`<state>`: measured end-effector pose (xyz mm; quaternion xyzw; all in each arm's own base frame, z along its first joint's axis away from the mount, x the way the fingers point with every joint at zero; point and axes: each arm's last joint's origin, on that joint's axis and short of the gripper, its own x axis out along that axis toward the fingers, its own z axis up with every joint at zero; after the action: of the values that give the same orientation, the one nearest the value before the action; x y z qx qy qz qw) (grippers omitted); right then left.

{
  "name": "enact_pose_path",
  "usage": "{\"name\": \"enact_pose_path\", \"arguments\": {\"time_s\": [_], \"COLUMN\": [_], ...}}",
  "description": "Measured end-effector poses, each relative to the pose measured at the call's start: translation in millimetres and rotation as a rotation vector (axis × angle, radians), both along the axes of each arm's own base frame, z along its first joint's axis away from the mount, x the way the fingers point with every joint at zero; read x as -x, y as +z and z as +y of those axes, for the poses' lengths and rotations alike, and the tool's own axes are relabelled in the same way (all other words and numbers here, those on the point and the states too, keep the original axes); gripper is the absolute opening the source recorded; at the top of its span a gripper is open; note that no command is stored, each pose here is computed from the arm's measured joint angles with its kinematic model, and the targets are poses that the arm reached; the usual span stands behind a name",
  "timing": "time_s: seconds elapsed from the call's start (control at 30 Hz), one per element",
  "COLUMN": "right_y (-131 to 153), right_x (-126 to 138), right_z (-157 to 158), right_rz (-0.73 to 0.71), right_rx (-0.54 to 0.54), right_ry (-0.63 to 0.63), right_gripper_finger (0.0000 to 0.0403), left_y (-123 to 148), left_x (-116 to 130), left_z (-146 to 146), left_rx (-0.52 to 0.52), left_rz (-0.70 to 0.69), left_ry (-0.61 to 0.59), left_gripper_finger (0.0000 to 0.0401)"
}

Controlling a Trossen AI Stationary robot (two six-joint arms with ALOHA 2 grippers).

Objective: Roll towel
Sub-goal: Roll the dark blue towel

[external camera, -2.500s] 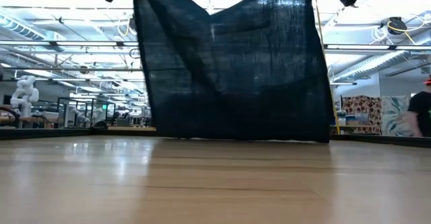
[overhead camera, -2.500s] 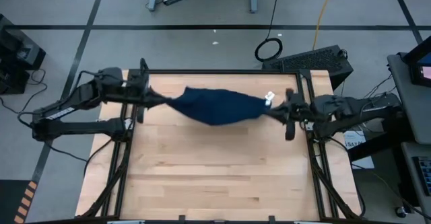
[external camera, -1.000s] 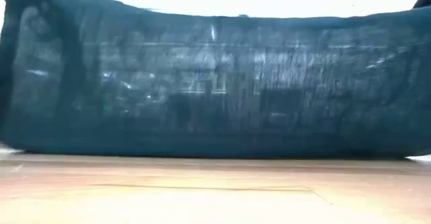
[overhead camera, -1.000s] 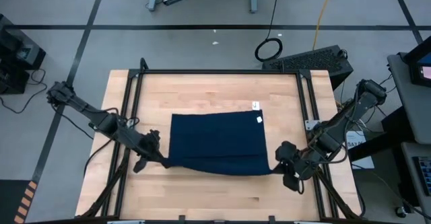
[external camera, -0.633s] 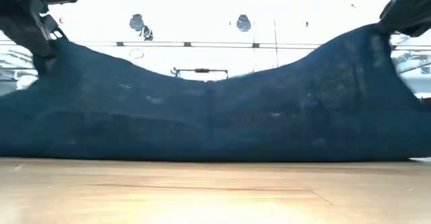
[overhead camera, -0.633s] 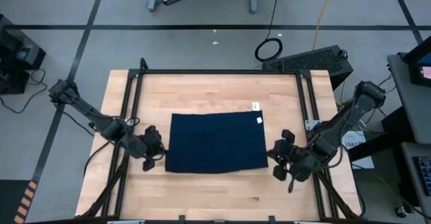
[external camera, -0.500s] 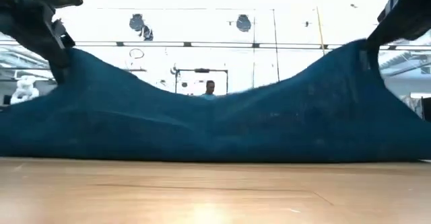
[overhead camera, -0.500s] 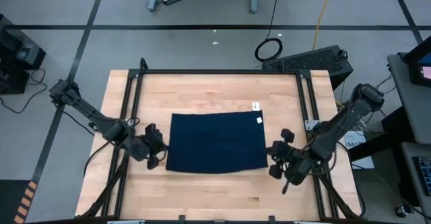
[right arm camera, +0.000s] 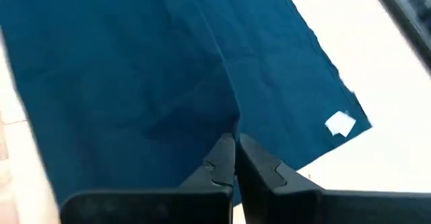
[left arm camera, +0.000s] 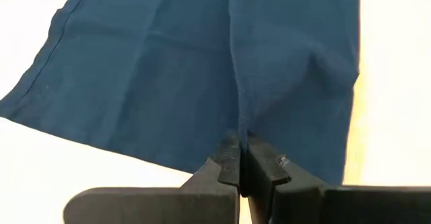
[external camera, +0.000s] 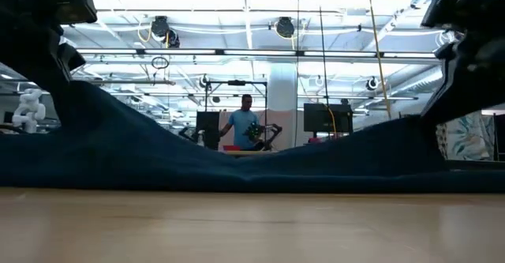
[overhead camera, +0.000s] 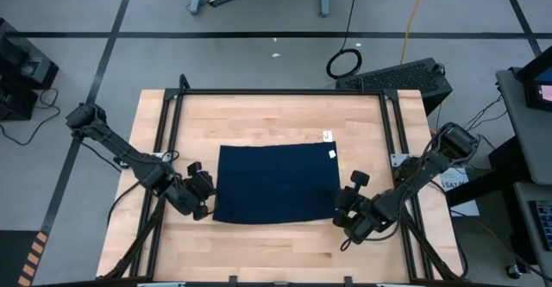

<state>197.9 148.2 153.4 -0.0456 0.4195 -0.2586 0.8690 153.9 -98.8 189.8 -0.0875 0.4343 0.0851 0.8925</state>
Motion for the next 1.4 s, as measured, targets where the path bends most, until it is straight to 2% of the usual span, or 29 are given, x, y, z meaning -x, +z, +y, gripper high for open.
{"name": "enact_pose_path", "arguments": {"time_s": [0.13, 0.23, 0.43, 0.6, 0.7, 0.83, 0.97, 1.13, 1.27, 1.4], "right_y": [-1.3, -1.2, 3.1, 19.5, 40.4, 66.4, 93.0, 124.9, 145.7, 155.2], "right_x": [-1.8, -1.0, -1.1, 1.9, 3.0, 9.5, 16.2, 22.9, 29.8, 37.0], "right_z": [2.1, 6.2, 6.5, 5.9, 7.9, 8.0, 5.9, 5.8, 8.9, 13.9], "right_rz": [-0.019, -0.052, -0.107, -0.122, -0.104, -0.051, -0.052, -0.047, -0.027, -0.008], "right_rx": [-0.125, -0.171, -0.247, -0.366, -0.473, -0.659, -0.827, -1.029, -1.13, -1.157], "right_ry": [-0.068, -0.091, -0.157, -0.193, -0.165, -0.122, -0.087, -0.002, 0.059, 0.129], "right_gripper_finger": [0.0, 0.0, 0.0, 0.0, 0.0, 0.0, 0.0, 0.0, 0.0, 0.0], "left_y": [1.6, 3.9, 4.6, 6.7, 8.9, 18.6, 40.7, 76.6, 91.8, 93.4], "left_x": [-1.8, -4.5, -5.3, -7.5, -9.5, -12.0, -12.9, -10.6, -4.1, -0.3], "left_z": [-3.9, -6.0, -6.5, -8.4, -11.2, -18.1, -30.9, -51.0, -61.8, -70.0], "left_rx": [0.102, 0.143, 0.153, 0.185, 0.244, 0.388, 0.488, 0.607, 0.656, 0.721], "left_rz": [-0.015, -0.048, -0.059, -0.082, -0.097, -0.079, -0.075, -0.133, -0.145, -0.147], "left_ry": [0.03, 0.045, 0.05, 0.046, 0.043, 0.036, -0.053, -0.178, -0.217, -0.159], "left_gripper_finger": [0.0006, 0.0006, 0.0006, 0.0006, 0.0006, 0.0006, 0.0006, 0.0004, 0.0003, 0.0003]}}
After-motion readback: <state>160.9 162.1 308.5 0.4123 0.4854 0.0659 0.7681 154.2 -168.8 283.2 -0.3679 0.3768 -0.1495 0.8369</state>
